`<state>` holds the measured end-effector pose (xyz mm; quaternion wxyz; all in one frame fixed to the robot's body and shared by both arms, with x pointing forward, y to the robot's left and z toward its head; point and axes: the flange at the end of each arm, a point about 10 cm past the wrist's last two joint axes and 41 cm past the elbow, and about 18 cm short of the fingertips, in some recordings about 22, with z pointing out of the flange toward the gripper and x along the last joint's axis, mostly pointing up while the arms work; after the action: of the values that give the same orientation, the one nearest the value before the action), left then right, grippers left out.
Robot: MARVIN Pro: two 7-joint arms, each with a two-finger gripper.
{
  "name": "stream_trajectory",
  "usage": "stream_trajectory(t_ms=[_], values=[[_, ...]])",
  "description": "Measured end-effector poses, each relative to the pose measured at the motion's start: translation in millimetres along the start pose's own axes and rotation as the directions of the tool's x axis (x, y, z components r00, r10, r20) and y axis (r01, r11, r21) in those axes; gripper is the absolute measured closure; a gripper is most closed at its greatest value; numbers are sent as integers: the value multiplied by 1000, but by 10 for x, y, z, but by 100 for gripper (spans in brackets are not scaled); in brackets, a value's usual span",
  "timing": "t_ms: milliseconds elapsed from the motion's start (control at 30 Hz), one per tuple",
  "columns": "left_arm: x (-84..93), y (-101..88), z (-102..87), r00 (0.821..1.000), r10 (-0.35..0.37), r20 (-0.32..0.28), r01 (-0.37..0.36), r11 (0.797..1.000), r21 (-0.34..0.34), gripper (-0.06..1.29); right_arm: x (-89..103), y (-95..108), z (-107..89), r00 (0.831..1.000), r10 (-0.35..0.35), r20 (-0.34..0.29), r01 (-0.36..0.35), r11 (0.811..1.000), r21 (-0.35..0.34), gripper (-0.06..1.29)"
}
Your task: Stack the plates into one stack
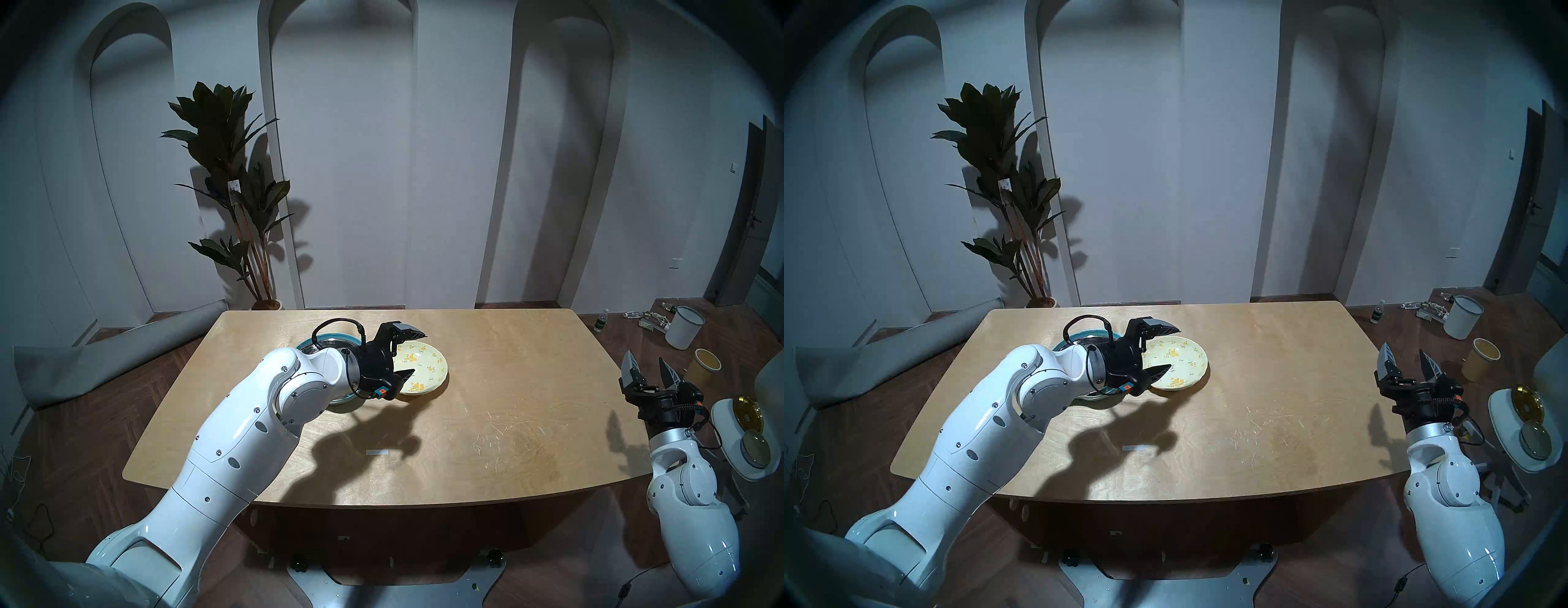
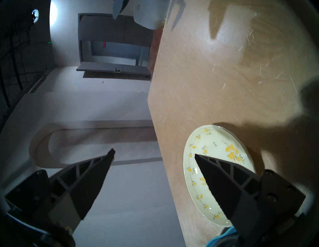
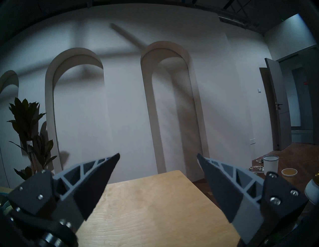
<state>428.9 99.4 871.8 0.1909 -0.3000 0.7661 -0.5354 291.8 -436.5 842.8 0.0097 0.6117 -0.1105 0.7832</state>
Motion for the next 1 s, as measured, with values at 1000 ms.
stream_trajectory(t_ms=[1000], values=[[364,-221,-25,991,-51,122,89,939,-331,0,-266,193,-165,998,57,-27,-56,998,21,3]])
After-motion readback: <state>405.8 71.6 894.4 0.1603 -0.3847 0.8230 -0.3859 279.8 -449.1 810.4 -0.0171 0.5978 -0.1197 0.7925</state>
